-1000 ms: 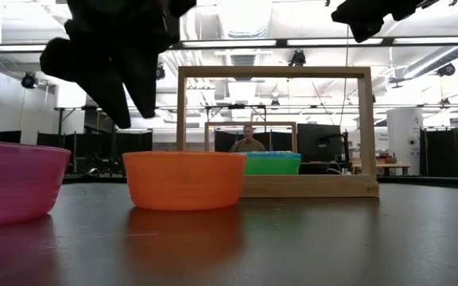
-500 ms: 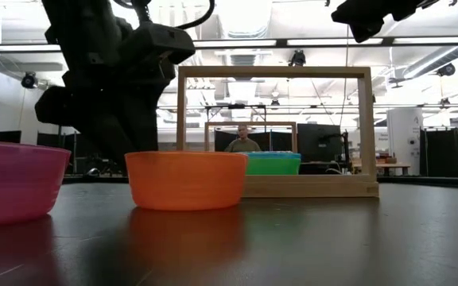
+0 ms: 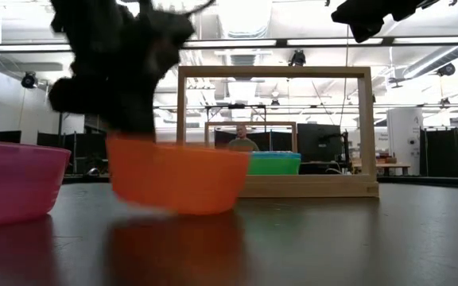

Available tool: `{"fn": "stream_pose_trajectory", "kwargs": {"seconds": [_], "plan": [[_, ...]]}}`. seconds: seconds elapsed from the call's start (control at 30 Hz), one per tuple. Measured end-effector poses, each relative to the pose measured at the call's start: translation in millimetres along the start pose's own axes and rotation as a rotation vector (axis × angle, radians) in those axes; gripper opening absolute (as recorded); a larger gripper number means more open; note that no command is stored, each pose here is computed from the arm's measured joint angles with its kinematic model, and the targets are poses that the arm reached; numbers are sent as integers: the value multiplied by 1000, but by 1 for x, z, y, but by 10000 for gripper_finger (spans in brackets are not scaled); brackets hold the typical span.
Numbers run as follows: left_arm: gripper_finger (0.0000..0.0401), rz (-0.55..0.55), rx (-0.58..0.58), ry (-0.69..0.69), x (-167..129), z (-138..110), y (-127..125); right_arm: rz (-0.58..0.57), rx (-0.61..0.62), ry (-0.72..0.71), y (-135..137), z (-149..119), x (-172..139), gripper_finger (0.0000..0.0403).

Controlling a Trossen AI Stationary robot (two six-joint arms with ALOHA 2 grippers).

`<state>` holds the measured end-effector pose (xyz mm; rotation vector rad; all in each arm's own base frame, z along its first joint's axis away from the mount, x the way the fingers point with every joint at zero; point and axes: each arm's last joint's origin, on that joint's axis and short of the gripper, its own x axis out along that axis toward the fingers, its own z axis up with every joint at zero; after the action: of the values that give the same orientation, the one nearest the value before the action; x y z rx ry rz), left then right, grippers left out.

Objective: Place and stack bowls onto a shelf
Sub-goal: Stack the orange bowl on top of the blue bowl on the shelf

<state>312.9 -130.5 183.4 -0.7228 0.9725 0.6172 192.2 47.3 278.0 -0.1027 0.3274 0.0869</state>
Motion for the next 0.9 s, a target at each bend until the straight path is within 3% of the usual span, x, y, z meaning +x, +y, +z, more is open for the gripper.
{"fn": "stream_pose_trajectory", "kwargs": {"seconds": [0.17, 0.33, 0.57, 0.7, 0.9], "plan": [[1, -105, 154, -44, -40, 19, -14, 0, 0, 0, 0, 0, 0, 61], [0, -222, 339, -157, -104, 50, -26, 0, 0, 0, 0, 0, 0, 61], [0, -183, 469, -439, -173, 110, -15, 0, 1, 0, 0, 0, 0, 61], [0, -93, 503, -499, -177, 144, 0, 0, 1, 0, 0, 0, 0, 61], [0, 27, 460, -428, -140, 193, 31, 0, 0, 1, 0, 0, 0, 61]]}}
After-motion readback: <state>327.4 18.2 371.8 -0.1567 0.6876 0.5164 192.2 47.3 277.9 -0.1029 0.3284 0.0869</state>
